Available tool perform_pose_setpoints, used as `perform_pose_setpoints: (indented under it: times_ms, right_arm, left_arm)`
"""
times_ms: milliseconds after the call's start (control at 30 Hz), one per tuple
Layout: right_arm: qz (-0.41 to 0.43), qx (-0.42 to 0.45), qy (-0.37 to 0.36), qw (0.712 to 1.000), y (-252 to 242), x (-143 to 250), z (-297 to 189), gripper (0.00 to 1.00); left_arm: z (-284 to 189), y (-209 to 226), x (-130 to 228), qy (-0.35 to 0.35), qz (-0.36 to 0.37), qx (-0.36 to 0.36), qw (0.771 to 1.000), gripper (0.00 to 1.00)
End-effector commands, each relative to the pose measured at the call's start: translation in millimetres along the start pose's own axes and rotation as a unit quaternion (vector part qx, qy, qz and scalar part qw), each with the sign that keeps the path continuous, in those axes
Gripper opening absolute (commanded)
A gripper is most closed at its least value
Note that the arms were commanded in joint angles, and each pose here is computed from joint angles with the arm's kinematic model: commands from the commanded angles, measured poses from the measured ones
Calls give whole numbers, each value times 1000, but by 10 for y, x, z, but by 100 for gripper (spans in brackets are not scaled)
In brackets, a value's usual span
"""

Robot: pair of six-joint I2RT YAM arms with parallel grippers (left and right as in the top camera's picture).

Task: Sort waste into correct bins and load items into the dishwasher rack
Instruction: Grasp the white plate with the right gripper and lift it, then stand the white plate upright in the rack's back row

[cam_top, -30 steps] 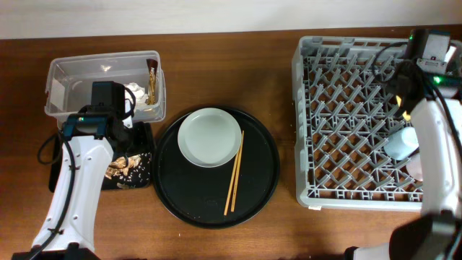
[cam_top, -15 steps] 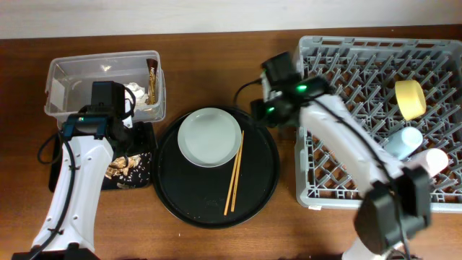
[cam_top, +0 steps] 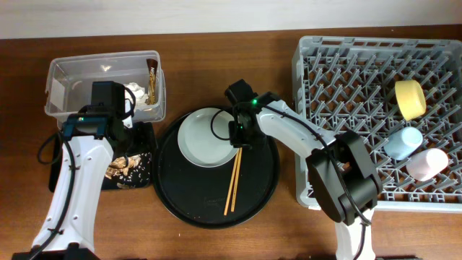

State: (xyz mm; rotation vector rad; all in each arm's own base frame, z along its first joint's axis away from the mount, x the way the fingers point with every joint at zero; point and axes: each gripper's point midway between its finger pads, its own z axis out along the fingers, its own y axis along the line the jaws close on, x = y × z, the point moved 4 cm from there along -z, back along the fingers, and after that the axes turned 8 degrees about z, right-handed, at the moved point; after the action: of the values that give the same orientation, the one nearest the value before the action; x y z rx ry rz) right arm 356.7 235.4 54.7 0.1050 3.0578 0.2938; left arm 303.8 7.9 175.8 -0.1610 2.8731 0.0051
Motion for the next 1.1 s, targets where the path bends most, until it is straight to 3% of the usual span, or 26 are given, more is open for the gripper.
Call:
perform_pose_setpoints:
  times_ms: [0, 433, 667, 733, 933, 1000, 1067]
  right_arm:
    - [25, 3, 7, 1000, 29, 48, 54, 31]
    - [37, 9, 16, 999, 61, 119, 116, 4]
    - [37, 5, 10, 999, 76, 92, 73, 4]
    - [40, -7, -11, 999, 74, 8, -113, 4]
    - [26, 13, -196, 980, -419, -398, -1488, 4]
    - [38, 91, -294, 951, -935, -514, -2128, 4]
    - [55, 156, -343, 924, -1255, -561, -2438, 4]
  left_arm:
    - [-48, 27, -19, -9, -5, -5, 1000, 83]
    - [-48, 27, -19, -9, -5, -5, 1000, 83]
    - [-47, 27, -18, -9, -5, -5, 1000, 83]
    - [-48, 27, -19, -9, -5, -5, 1000, 83]
    - [-48, 27, -19, -9, -5, -5, 1000, 83]
    - [-47, 27, -18, -9, -5, -5, 1000, 83]
    - [-48, 27, -19, -9, -5, -5, 1000, 83]
